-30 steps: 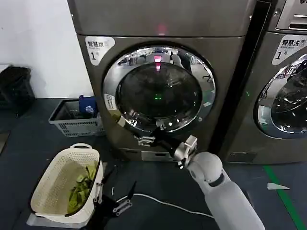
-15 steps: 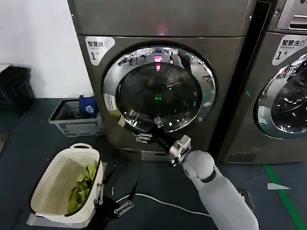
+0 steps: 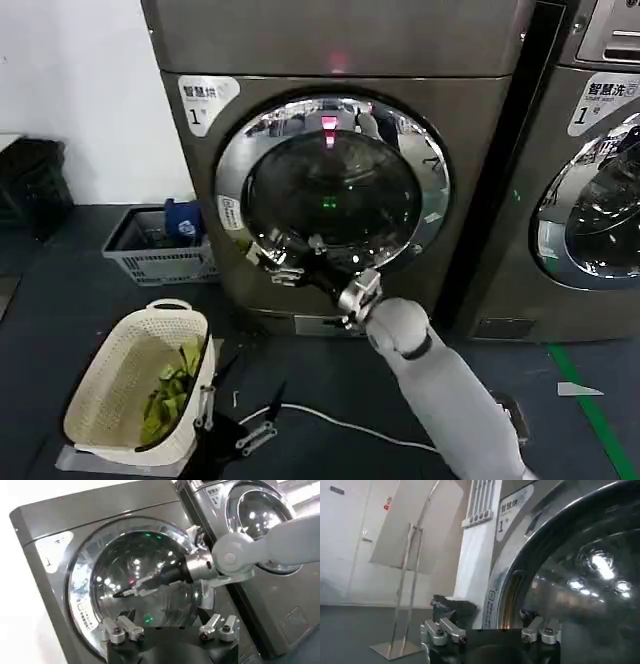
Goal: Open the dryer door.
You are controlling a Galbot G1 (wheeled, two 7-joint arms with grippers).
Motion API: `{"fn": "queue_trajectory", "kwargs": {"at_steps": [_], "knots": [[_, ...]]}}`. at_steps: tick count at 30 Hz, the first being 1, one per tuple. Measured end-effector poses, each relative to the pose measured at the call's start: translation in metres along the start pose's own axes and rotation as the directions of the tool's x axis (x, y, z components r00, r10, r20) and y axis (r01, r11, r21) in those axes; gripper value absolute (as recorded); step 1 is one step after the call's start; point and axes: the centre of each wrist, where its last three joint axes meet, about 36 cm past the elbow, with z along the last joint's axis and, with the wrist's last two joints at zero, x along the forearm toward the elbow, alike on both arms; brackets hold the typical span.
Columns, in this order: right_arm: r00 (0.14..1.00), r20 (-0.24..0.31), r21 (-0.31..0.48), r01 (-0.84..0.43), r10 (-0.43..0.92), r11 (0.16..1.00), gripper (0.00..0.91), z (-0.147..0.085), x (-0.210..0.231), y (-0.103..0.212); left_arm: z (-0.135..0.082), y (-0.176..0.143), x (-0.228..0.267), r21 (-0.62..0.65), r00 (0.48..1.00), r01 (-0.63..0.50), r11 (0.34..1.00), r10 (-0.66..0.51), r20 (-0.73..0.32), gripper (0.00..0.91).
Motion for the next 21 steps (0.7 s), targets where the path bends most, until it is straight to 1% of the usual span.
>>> {"fn": "queue_trajectory", "kwargs": {"at_steps": [10, 21], "knots": [[1.000, -0.021, -0.010, 0.007, -0.007, 1.000, 0.907, 0.007, -0.019, -0.003, 0.000, 0.000, 0.000, -0.001, 1.000, 0.002, 1.000, -0.002, 0.000, 0.907], [1.000, -0.030, -0.003, -0.004, 0.003, 1.000, 0.907, 0.011, -0.045, -0.005, 0.000, -0.001, 0.002, 0.000, 1.000, 0.004, 1.000, -0.004, 0.002, 0.907]]}}
